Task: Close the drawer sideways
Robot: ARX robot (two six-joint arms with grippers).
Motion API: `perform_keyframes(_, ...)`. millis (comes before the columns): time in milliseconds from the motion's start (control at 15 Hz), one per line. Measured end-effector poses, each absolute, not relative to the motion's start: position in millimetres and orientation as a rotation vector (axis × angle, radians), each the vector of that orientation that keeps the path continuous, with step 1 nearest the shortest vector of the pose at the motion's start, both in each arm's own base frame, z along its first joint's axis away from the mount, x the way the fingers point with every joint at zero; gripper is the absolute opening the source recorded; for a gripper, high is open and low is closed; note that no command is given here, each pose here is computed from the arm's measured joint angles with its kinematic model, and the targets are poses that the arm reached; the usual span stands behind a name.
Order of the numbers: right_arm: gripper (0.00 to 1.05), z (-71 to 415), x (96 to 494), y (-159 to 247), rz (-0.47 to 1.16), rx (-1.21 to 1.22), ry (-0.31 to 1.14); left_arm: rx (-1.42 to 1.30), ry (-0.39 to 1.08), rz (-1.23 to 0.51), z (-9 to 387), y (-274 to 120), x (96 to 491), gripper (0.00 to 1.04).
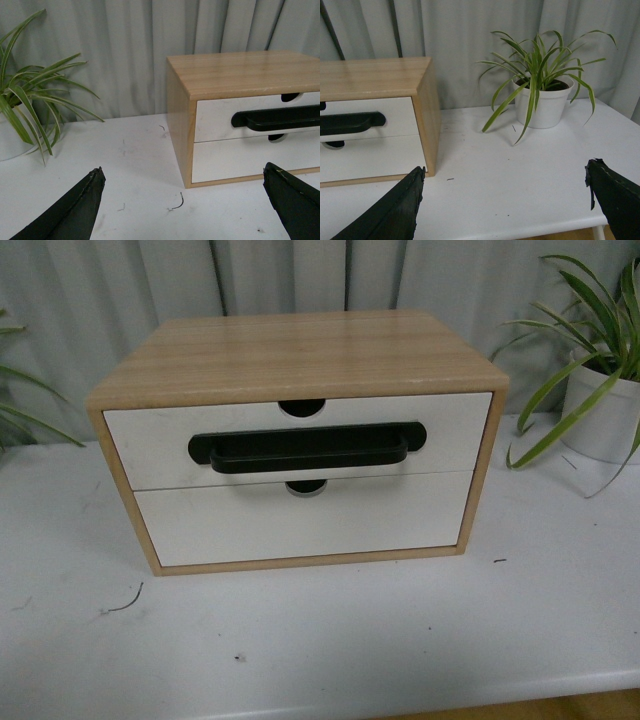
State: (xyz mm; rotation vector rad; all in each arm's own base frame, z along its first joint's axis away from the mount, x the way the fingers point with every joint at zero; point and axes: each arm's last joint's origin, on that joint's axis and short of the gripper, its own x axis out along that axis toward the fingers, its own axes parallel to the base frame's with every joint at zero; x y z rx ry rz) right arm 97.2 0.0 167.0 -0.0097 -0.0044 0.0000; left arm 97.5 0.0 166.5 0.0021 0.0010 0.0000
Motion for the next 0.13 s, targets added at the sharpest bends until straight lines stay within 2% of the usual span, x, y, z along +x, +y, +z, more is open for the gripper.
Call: perform_keyframes(133, 0.98, 167.0, 97.2, 0.0, 0.000, -0.010, -0.004, 0.002, 0.001, 0.000, 166.6, 0.0, 97.5, 0.98)
